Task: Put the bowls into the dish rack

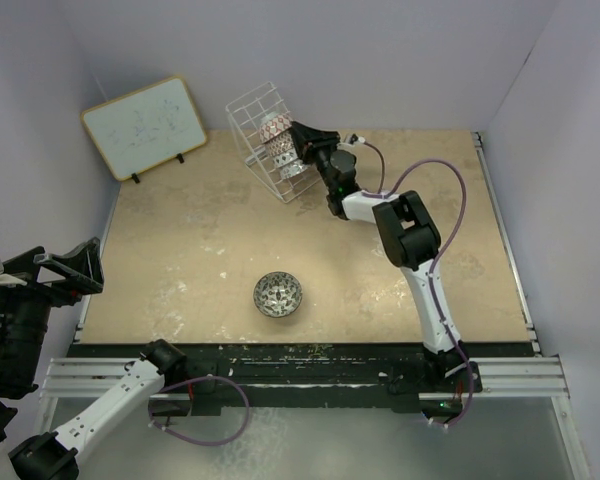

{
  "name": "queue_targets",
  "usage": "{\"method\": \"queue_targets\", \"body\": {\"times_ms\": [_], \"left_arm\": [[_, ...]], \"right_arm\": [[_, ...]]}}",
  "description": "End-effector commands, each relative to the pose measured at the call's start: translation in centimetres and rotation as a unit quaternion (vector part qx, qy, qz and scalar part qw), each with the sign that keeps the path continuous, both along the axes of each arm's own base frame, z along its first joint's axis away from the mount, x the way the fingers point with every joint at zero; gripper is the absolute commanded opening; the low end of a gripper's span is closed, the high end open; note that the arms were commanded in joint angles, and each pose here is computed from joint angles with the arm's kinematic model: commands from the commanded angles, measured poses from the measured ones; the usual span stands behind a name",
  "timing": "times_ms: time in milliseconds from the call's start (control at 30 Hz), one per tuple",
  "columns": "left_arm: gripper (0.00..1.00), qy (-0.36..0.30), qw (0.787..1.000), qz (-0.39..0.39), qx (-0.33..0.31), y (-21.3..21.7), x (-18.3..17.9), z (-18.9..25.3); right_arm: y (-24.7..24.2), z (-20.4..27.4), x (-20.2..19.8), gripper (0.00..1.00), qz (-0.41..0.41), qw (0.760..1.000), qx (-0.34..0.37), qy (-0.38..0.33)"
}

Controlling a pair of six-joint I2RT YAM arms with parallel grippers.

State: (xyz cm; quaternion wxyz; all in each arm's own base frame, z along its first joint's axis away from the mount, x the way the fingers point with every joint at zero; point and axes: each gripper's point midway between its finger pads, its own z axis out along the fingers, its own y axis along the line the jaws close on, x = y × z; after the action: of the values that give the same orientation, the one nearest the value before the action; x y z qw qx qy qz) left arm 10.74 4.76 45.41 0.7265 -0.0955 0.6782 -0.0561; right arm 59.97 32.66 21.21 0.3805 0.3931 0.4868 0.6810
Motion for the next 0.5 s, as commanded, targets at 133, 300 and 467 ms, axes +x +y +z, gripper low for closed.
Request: {"method": "queue_targets", "body": {"times_ms": [133, 300, 467], "left_arm": [[0.99, -0.007, 1.000, -0.001, 0.003, -0.1, 0.2, 0.5], [0.99, -0.007, 1.000, -0.003, 0.002, -0.1, 0.2, 0.5], [0.99, -0.011, 1.000, -0.006, -0.002, -0.1, 0.0, 0.7]], "right_arm": [[-2.0, 4.7, -0.9, 0.38, -0.027, 1.000, 0.010, 0.001], [-2.7, 5.9, -1.8, 0.38, -0.030, 0.999, 0.012, -0.013], [-3.1, 7.6, -3.2, 0.43, -0.026, 0.999, 0.002, -0.029]]}}
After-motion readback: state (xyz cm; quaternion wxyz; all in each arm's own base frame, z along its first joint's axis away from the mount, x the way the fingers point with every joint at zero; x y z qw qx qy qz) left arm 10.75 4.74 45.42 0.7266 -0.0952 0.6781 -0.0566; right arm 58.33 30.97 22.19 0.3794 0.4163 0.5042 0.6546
